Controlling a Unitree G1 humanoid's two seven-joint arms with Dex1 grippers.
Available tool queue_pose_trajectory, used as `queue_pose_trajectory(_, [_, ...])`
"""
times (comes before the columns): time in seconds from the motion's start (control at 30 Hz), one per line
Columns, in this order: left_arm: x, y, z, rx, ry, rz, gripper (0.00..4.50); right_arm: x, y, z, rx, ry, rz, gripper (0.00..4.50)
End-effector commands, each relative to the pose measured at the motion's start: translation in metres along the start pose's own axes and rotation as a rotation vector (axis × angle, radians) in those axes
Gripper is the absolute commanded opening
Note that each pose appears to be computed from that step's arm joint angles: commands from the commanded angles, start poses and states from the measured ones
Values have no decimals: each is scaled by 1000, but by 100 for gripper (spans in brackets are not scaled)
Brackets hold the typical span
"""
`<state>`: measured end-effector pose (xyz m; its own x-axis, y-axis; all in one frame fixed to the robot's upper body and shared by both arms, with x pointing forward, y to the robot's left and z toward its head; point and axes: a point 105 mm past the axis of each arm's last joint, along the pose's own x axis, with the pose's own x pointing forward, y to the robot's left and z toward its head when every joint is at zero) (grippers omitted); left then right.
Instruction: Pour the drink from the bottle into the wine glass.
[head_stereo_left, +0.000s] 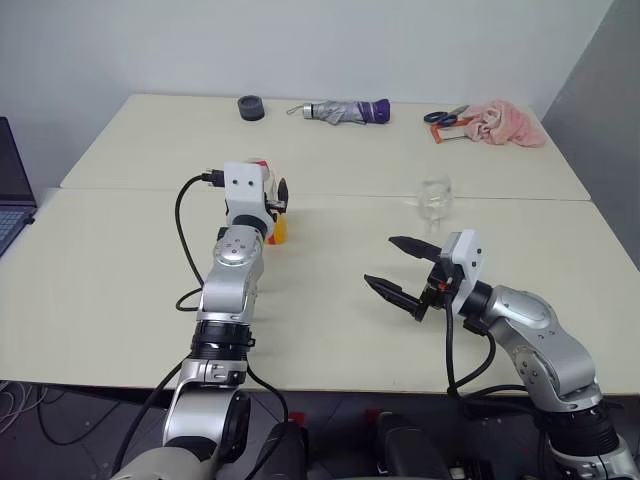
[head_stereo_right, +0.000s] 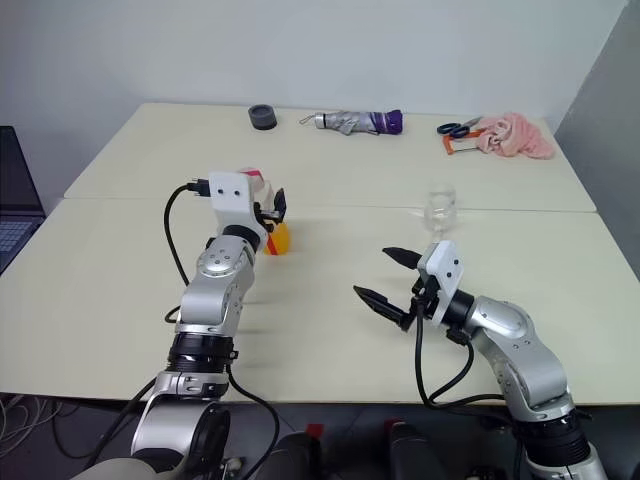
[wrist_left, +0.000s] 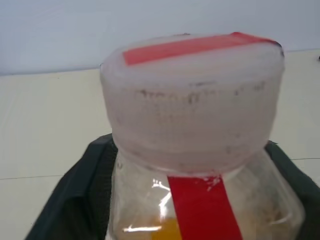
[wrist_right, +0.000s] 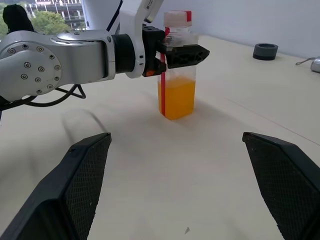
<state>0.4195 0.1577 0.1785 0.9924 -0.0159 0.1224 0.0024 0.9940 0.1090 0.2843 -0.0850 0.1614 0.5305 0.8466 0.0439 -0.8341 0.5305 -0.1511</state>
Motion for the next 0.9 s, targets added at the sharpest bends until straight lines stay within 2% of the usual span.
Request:
queue_pose_trajectory(0.03, [2, -6, 17, 1, -53, -25, 226, 0, 1, 9, -38, -21, 8, 450])
queue_pose_trajectory(0.1, [2, -6, 16, 3, -52, -27, 185, 0, 1, 9, -40, -21, 8, 450])
queue_pose_trajectory(0.43, [-8, -8, 14, 5, -68, -87, 181, 0, 2, 10, -64, -19, 10, 450])
queue_pose_trajectory(0.67, [-28, -28, 14, -38, -78, -419, 181, -7, -11, 5, -133, -14, -113, 450])
queue_pose_trajectory(0.73, [-32, -32, 21, -19, -126, -498, 181, -10, -12, 4, -156, -13, -148, 450])
queue_pose_trajectory(0.9, [-44, -54, 25, -16, -160, -727, 181, -17, -2, 0, -185, 0, -130, 450])
